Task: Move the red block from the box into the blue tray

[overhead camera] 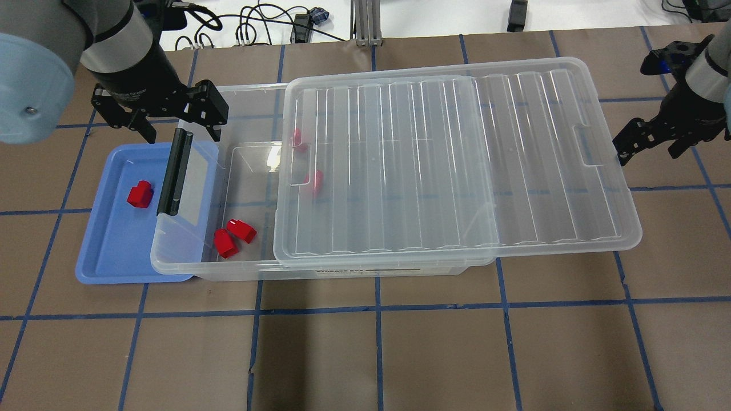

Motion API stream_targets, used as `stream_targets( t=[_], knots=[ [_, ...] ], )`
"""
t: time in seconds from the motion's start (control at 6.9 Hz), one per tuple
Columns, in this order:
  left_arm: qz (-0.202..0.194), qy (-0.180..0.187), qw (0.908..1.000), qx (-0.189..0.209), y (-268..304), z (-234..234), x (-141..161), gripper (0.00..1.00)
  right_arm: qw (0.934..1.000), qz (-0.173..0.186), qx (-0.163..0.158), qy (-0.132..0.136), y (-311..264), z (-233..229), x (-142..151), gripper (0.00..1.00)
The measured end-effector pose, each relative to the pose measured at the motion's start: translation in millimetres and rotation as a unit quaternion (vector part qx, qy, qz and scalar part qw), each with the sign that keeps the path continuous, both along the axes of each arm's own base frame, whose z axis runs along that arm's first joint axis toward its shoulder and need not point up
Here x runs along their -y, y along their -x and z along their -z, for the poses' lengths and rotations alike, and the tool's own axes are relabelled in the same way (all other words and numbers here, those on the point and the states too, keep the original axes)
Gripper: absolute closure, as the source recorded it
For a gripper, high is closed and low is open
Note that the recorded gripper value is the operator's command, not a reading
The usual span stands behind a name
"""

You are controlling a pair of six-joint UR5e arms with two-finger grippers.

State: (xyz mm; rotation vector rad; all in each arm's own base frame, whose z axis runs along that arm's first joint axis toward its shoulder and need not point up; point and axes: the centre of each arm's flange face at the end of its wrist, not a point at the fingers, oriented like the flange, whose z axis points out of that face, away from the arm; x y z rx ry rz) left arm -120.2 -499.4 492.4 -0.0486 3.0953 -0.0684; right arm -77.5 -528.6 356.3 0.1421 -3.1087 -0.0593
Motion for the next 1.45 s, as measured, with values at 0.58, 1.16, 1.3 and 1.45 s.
stream_targets(
  t=[0.58,1.16,1.3,1.45],
  knots=[
    [-0.009,-0.002,1.0,-0.004,-5.6,1.1,8.6,0.0,0.9995,0.028,-0.005,0.014,-88.0,-1.7,7.3,0.0],
    [-0.008,0.0,1.0,-0.003,-5.9,0.0,8.5,0.0,0.999,0.029,-0.006,0.032,-158.0,-4.0,4.9,0.0],
    [-0.009,0.0,1.0,-0.003,-6.1,-0.3,8.4,0.0,0.999,0.029,-0.007,0.034,-160.0,-5.2,5.2,0.0],
    [-0.009,0.0,1.0,-0.003,-6.2,-0.6,8.5,0.0,0.9989,0.028,-0.007,0.036,-160.6,-7.8,5.9,0.0]
  ],
)
